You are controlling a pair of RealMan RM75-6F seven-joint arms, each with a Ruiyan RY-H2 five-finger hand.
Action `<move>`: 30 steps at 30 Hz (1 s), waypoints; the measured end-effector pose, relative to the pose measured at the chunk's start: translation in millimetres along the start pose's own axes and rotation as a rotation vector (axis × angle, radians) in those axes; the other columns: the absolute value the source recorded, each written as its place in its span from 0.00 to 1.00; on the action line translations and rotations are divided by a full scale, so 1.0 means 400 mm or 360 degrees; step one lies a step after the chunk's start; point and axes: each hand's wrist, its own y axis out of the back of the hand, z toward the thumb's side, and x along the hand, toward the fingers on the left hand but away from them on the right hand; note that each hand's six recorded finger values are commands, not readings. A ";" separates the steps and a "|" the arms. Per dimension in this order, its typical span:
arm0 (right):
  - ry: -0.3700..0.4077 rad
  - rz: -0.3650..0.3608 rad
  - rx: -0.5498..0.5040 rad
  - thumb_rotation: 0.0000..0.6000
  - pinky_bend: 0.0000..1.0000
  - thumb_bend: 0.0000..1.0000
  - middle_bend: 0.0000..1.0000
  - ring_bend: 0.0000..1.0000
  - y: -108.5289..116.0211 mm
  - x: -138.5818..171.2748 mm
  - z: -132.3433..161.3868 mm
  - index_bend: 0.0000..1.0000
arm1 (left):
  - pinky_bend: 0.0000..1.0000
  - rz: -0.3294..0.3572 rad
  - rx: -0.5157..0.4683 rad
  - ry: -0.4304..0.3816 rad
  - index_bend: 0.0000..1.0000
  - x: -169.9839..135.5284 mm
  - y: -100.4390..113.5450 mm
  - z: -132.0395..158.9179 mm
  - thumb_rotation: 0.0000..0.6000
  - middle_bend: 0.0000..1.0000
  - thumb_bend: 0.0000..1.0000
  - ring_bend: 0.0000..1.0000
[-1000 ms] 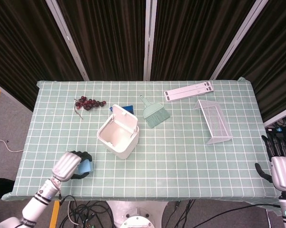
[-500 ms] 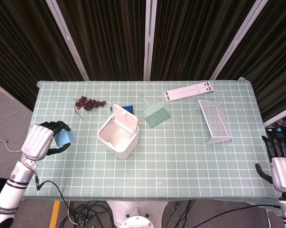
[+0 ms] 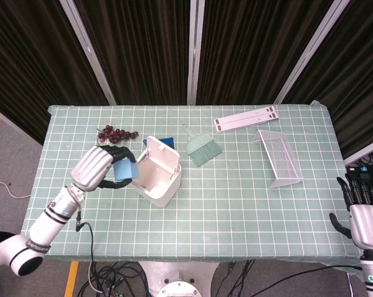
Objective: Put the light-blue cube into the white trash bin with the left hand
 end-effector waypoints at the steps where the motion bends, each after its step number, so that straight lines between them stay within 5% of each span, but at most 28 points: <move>1: -0.0003 0.0004 -0.0003 1.00 0.00 0.22 0.00 0.00 -0.003 0.000 -0.002 0.00 | 0.59 -0.0009 -0.0004 -0.0010 0.45 0.009 -0.008 0.006 1.00 0.51 0.37 0.51; 10: -0.0015 0.0010 -0.0019 1.00 0.00 0.22 0.00 0.00 -0.011 -0.003 -0.013 0.00 | 0.62 -0.0080 -0.0034 -0.0033 0.38 0.083 -0.074 0.028 1.00 0.45 0.31 0.45; 17: -0.0026 -0.0002 -0.0025 1.00 0.00 0.22 0.00 0.00 -0.007 -0.001 -0.023 0.00 | 0.32 -0.0140 0.0056 0.0034 0.17 0.100 -0.095 0.000 1.00 0.16 0.08 0.13; 25: -0.0023 -0.0003 -0.0034 1.00 0.00 0.22 0.00 0.00 -0.009 -0.003 -0.023 0.00 | 0.32 -0.0129 0.0130 0.0094 0.16 0.051 -0.051 -0.025 1.00 0.15 0.04 0.12; 30: -0.0021 -0.0015 -0.0034 1.00 0.00 0.22 0.00 0.00 -0.004 -0.002 -0.023 0.00 | 0.31 -0.0071 0.0265 0.0248 0.17 -0.048 -0.004 -0.088 1.00 0.15 0.05 0.12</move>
